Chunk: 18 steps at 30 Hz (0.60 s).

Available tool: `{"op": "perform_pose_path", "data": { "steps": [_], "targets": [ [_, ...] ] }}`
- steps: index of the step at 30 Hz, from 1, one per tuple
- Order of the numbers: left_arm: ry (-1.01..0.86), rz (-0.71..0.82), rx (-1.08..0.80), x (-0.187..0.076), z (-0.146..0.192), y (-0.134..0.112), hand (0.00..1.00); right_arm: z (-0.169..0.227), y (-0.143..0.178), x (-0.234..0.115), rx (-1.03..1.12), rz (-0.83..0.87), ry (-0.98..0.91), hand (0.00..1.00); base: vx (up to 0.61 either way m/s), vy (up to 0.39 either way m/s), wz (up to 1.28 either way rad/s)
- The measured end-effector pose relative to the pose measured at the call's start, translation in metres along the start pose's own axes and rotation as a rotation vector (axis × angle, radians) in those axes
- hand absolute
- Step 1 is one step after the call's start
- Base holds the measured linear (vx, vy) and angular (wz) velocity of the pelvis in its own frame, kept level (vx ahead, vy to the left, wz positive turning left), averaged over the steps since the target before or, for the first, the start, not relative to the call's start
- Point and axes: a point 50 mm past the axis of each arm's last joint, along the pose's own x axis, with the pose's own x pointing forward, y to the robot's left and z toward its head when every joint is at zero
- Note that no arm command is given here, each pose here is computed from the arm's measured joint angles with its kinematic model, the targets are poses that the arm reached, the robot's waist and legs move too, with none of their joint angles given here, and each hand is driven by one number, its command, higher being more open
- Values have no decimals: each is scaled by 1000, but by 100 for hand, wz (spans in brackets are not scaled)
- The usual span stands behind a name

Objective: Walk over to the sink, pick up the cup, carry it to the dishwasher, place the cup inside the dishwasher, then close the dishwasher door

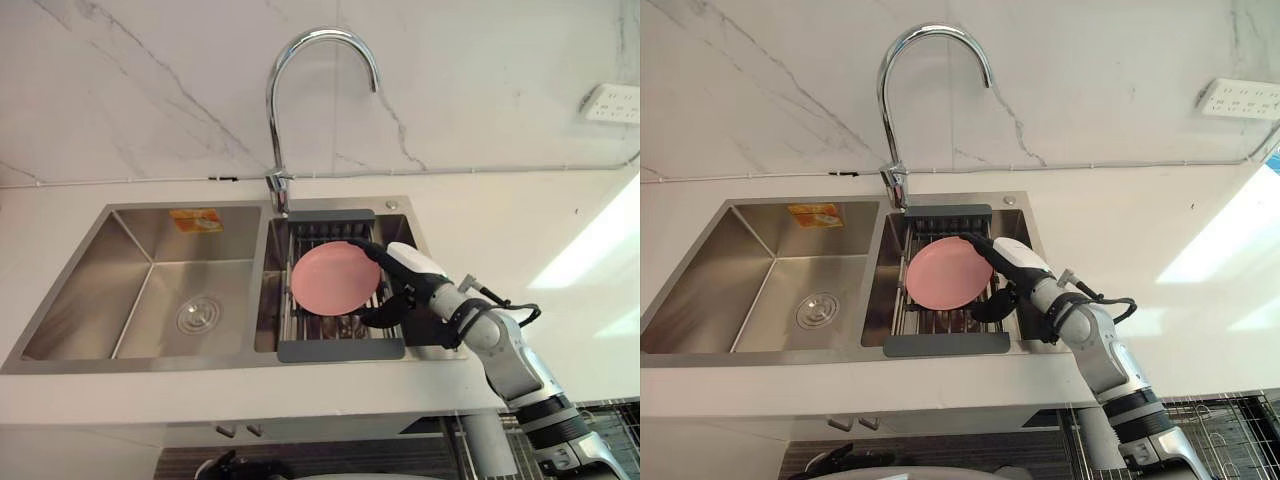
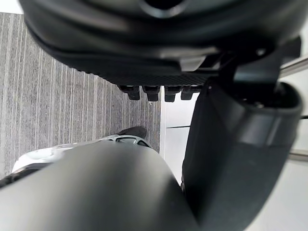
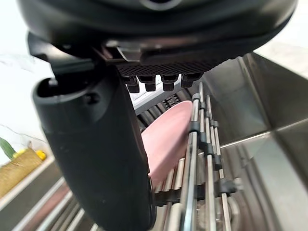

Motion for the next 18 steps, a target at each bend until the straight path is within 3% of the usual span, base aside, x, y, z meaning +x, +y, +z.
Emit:
{"op": "perform_pose_path", "data": {
  "steps": [18],
  "targets": [
    [14, -20, -194, -2, -9, 0, 100, -8, 14, 3, -170, -79, 13, 100, 4, -2, 5]
  ]
}}
